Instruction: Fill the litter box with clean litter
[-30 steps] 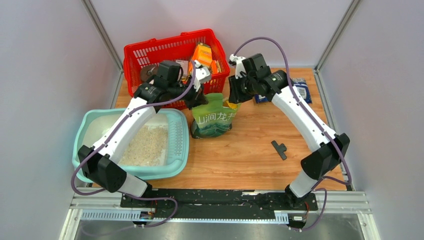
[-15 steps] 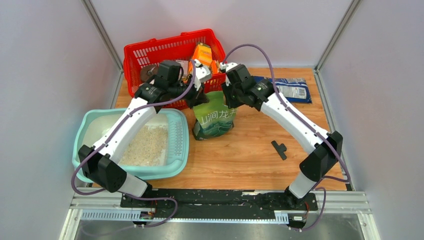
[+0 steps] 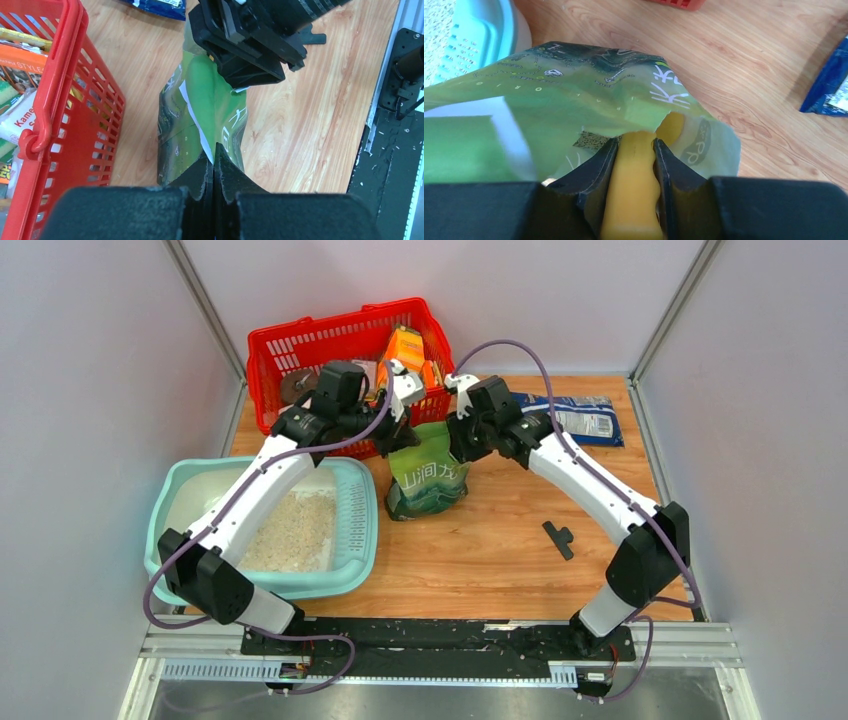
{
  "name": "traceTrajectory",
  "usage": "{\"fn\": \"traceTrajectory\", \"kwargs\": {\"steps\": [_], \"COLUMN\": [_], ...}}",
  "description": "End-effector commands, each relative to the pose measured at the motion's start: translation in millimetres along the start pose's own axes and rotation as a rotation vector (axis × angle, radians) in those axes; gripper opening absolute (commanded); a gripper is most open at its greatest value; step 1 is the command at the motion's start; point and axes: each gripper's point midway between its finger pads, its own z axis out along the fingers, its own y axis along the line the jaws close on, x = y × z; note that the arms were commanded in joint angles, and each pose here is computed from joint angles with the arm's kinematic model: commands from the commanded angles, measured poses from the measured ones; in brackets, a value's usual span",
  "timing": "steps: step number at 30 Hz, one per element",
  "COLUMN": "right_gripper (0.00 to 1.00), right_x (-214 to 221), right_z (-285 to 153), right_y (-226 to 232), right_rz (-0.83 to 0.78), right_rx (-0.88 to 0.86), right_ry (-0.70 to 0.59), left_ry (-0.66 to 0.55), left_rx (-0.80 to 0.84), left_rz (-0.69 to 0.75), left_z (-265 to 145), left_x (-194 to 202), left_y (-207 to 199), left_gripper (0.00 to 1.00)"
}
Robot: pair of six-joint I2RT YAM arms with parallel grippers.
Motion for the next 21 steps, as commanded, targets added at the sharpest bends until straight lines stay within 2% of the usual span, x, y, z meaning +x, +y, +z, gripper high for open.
{"fn": "traceTrajectory", "kwargs": {"steps": [1,4,9,13,15,20,21], "right_gripper": [0.00,0.00,0.00,0.00,0.00,0.00,0.00], "right_x": [104.6,106.6,96.0,79.0,62.9,7.8,1.5], "right_z": [18.3,17.1,3.0,-3.4,-7.0,-14.4,-17.0], "right_y": [18.1,19.3,39.4,33.4,32.9,23.2,23.1], "right_rz": [0.062,0.101,0.180,0.273,0.322,0.598,0.601], "right_rx": [-0.251,-0.319,-0.555,-0.656,-0.712,-0.810,-0.822], "right_ry": [0.406,0.419,0.407,0.368,0.323,0.215,0.199], "left_ry": [-0.249,-0.252,-0.256,-0.255,-0.249,-0.244,-0.244], "left_rx": [0.006,0.017,0.006,0.003,0.006,-0.001,-0.001], "left_rz": [0.194,0.200,0.206,0.208,0.208,0.219,0.218], "left_z": [-17.8,-16.1,-15.1,-15.6,-16.4,-20.6,-21.1], "left_x": [-78.3,-79.5,-85.0,-86.1,-85.2,-83.7,-83.7], "left_y": [-4.5,-4.8,-0.5,0.2,-0.8,-2.9,-3.3], "left_gripper": [0.00,0.00,0.00,0.00,0.00,0.00,0.00]}}
